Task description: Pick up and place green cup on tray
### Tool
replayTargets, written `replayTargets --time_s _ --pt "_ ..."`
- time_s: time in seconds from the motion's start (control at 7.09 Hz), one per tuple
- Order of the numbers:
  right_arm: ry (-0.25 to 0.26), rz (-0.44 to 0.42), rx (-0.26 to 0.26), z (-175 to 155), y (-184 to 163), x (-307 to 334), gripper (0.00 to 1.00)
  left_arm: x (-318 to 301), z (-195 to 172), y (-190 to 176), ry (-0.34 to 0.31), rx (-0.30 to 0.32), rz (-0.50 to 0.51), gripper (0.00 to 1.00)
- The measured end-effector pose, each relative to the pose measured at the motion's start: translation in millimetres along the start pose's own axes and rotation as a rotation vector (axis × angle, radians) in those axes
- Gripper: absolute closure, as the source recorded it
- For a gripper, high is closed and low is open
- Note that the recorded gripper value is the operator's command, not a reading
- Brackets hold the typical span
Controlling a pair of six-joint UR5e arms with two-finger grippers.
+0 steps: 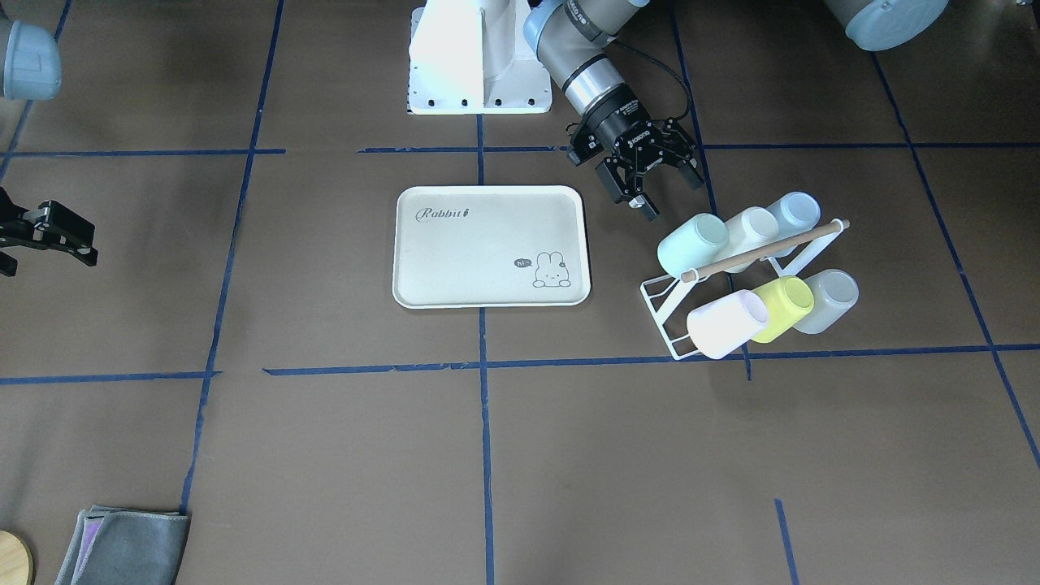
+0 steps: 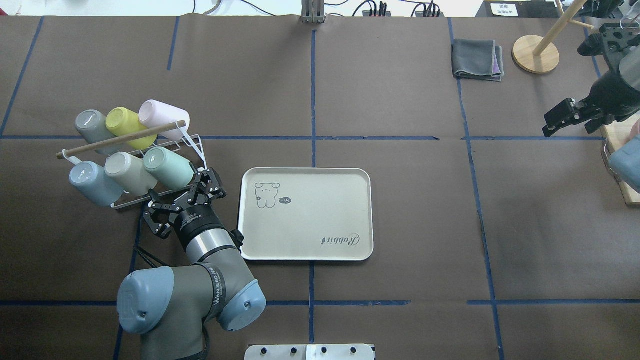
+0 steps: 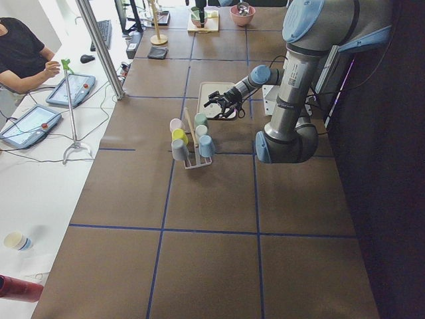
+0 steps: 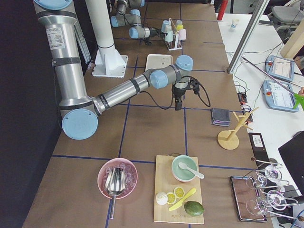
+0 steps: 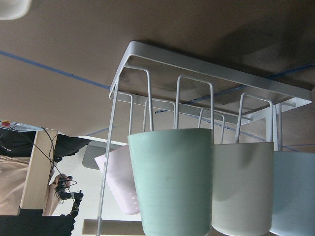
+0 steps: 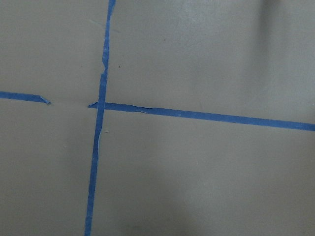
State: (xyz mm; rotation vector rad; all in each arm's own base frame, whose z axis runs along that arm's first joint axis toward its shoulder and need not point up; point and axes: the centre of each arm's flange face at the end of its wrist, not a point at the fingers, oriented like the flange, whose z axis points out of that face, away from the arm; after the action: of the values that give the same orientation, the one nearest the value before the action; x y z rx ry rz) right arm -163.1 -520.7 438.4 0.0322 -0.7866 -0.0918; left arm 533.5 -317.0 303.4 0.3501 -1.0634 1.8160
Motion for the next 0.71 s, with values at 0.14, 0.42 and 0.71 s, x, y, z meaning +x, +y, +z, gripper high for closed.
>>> replayTargets --time_s 0.14,0.42,0.71 --pt "0.001 0.002 -0.001 0 0 1 0.00 -1 6 -7 -0.003 -0.010 -0.001 0.02" --pt "0.001 0.004 0.000 0 -1 1 0.00 -4 20 -20 -0.005 -0.019 -0.018 0.03" --pt "0.002 0.004 0.000 0 -1 1 0.00 -6 36 -27 0.005 -0.034 -0.023 0.04"
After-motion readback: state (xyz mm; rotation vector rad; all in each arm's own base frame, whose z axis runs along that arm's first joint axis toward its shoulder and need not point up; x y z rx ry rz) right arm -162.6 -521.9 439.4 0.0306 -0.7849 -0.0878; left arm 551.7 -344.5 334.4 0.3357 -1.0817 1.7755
